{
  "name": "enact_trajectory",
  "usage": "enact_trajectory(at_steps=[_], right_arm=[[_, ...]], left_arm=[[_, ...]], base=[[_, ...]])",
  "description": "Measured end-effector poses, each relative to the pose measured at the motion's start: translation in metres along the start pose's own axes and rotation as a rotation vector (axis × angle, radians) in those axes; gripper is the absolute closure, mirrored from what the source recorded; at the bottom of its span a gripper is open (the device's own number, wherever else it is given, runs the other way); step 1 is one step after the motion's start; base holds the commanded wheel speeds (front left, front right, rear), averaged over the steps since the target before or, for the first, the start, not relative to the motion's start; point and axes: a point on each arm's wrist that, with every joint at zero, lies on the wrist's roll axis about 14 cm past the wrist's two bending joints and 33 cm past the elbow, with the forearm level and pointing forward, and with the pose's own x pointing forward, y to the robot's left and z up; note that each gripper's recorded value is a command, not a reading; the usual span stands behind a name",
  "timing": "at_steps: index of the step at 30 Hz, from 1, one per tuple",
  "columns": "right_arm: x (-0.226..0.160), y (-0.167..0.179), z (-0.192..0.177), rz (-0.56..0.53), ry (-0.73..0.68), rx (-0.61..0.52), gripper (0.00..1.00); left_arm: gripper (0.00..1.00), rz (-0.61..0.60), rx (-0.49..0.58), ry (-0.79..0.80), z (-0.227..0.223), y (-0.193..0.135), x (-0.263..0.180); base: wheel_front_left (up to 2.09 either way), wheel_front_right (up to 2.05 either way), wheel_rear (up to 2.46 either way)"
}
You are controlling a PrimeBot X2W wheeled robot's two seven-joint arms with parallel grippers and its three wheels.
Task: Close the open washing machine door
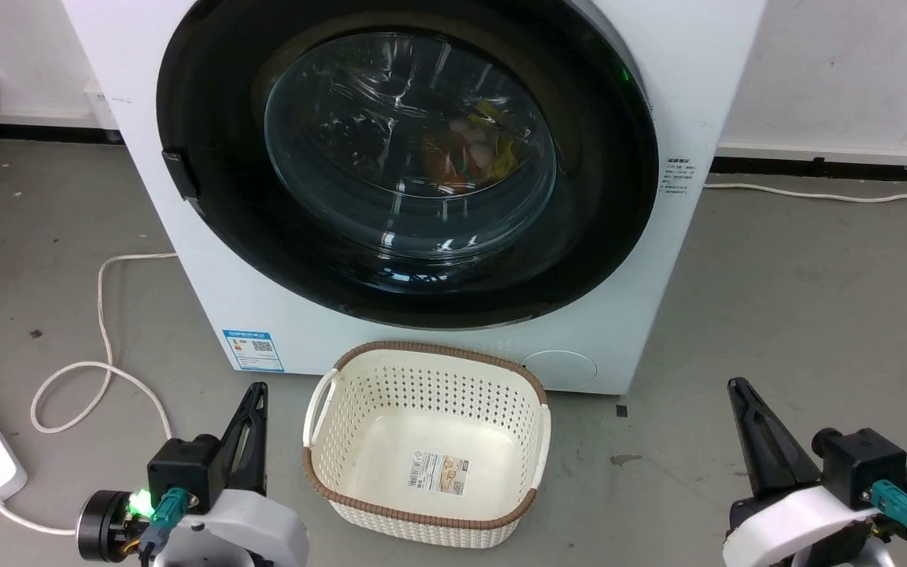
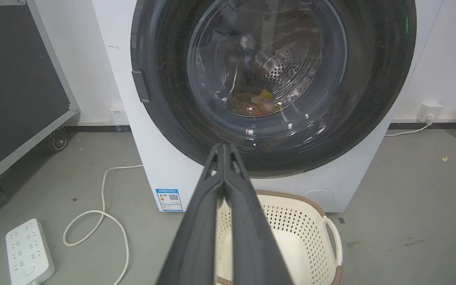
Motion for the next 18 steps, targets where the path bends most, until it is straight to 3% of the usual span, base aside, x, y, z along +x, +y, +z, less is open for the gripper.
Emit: enact_trajectory(at_steps=[18], right_arm=[[0.0026, 0.0044, -0.0013, 0.015, 0.029, -0.022, 1.0]], left_arm=[[1.0, 0.029, 0.013, 0.018, 0.001, 0.0045, -0.0021]], base=[[0.0, 0.0, 0.0]])
